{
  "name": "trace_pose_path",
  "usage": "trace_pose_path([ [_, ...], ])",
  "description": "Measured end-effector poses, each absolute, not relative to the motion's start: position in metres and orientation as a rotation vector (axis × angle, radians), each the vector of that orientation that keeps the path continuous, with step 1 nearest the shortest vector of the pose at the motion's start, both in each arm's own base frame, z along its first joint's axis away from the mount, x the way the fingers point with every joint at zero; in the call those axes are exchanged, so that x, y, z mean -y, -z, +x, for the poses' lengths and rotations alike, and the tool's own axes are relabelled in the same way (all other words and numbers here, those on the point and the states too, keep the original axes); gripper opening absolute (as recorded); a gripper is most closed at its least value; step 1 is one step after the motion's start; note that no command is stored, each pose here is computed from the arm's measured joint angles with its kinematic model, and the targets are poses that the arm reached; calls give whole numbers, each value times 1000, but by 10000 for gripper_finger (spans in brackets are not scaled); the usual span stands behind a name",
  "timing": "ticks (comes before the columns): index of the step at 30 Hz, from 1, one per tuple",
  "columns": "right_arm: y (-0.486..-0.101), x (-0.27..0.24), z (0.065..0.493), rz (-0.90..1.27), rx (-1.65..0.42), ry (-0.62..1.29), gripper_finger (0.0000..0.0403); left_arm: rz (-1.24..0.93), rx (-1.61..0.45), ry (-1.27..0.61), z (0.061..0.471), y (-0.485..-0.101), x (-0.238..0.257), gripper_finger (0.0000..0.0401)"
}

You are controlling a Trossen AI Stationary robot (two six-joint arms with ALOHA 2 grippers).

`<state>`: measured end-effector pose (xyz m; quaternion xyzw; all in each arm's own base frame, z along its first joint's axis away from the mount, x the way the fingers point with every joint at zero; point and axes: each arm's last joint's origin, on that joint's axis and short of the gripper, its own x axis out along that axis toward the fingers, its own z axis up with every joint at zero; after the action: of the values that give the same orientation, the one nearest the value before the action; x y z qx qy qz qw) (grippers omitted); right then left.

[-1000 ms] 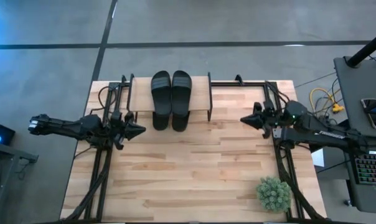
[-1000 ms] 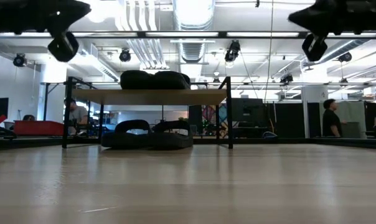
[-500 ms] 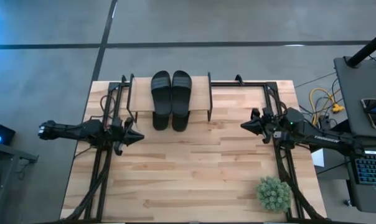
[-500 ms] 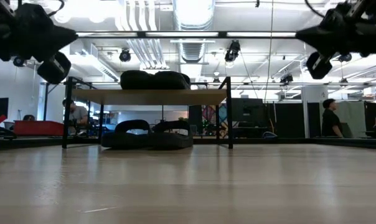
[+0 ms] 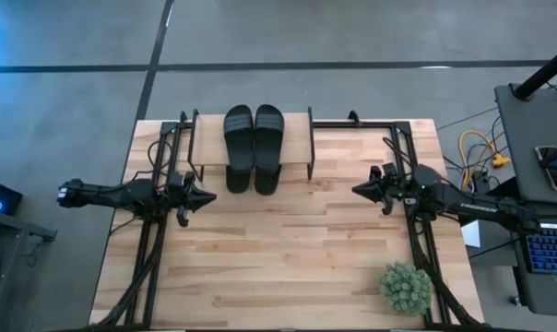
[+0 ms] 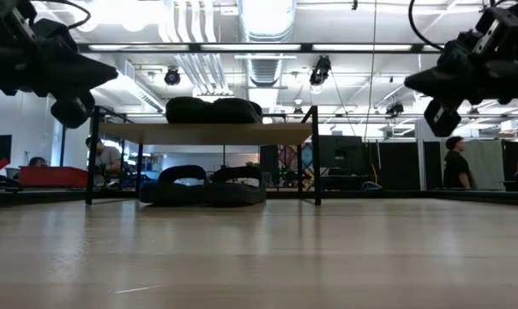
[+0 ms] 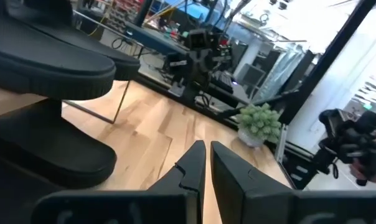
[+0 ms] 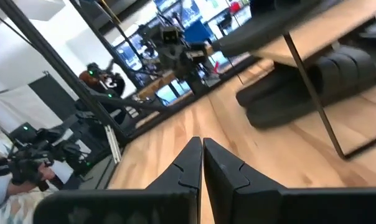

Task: Pick and place slides into the shelf
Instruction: Return to Home Position

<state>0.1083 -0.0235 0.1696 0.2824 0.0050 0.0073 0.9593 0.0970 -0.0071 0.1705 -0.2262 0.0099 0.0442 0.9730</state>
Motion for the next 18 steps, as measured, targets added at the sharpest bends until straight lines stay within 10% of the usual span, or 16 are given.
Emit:
trace_pose_path([
  [18, -163, 26, 108, 427, -45, 74, 9, -449, -33, -119, 100, -168, 7, 10],
])
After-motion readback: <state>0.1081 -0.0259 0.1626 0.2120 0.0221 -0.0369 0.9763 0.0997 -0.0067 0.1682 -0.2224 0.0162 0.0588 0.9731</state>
